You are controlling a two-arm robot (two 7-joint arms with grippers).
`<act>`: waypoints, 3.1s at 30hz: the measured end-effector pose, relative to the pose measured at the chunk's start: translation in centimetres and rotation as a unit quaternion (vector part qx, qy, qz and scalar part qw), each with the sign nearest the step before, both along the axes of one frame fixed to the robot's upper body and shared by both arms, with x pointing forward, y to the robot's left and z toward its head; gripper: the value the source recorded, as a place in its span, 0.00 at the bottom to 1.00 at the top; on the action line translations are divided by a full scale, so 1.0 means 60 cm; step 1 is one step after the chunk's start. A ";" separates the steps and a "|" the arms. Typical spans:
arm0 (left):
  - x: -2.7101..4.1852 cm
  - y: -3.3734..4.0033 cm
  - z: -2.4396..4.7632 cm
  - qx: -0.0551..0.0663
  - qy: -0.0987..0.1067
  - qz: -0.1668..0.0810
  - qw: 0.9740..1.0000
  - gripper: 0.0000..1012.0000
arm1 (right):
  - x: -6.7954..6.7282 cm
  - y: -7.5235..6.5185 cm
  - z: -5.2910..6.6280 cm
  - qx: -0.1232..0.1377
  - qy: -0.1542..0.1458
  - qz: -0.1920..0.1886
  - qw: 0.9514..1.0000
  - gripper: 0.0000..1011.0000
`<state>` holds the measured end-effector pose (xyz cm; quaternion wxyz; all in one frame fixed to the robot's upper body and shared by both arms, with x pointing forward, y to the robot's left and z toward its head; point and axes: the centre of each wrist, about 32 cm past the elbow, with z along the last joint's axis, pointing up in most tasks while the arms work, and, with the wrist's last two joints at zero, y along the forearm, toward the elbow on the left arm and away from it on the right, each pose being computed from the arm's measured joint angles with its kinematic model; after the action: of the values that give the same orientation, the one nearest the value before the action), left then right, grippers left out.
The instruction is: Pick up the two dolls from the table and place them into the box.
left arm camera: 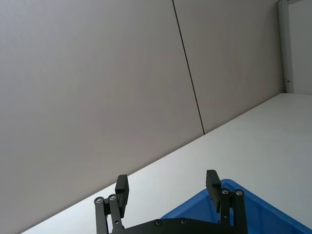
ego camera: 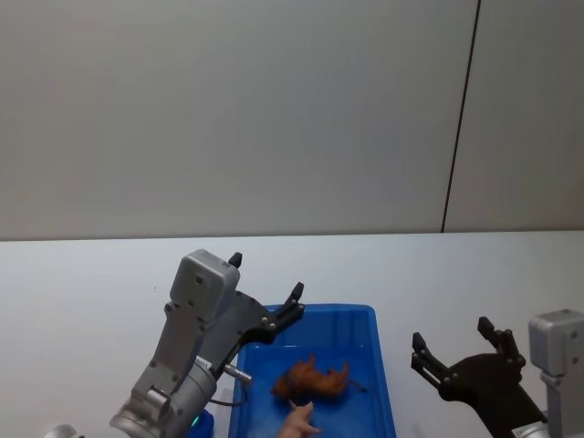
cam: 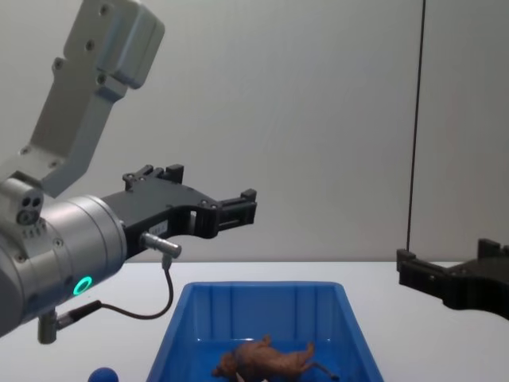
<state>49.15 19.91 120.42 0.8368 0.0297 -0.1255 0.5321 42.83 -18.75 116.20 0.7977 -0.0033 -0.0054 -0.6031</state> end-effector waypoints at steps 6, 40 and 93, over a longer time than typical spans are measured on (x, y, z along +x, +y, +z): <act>-0.006 0.006 0.000 -0.003 0.007 0.012 1.000 0.99 | -0.003 -0.003 0.000 0.001 0.000 -0.005 1.000 0.99; -0.068 0.077 -0.017 -0.033 0.129 0.087 0.987 0.99 | -0.009 -0.006 0.000 0.002 -0.001 -0.011 1.000 0.99; -0.047 0.131 -0.069 0.016 0.219 0.037 0.975 0.99 | -0.009 -0.006 0.000 0.001 -0.001 -0.012 1.000 0.99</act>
<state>46.32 27.77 116.30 0.8228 0.1640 0.0535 0.5415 42.29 -19.14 116.21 0.7906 -0.0016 -0.0051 -0.6123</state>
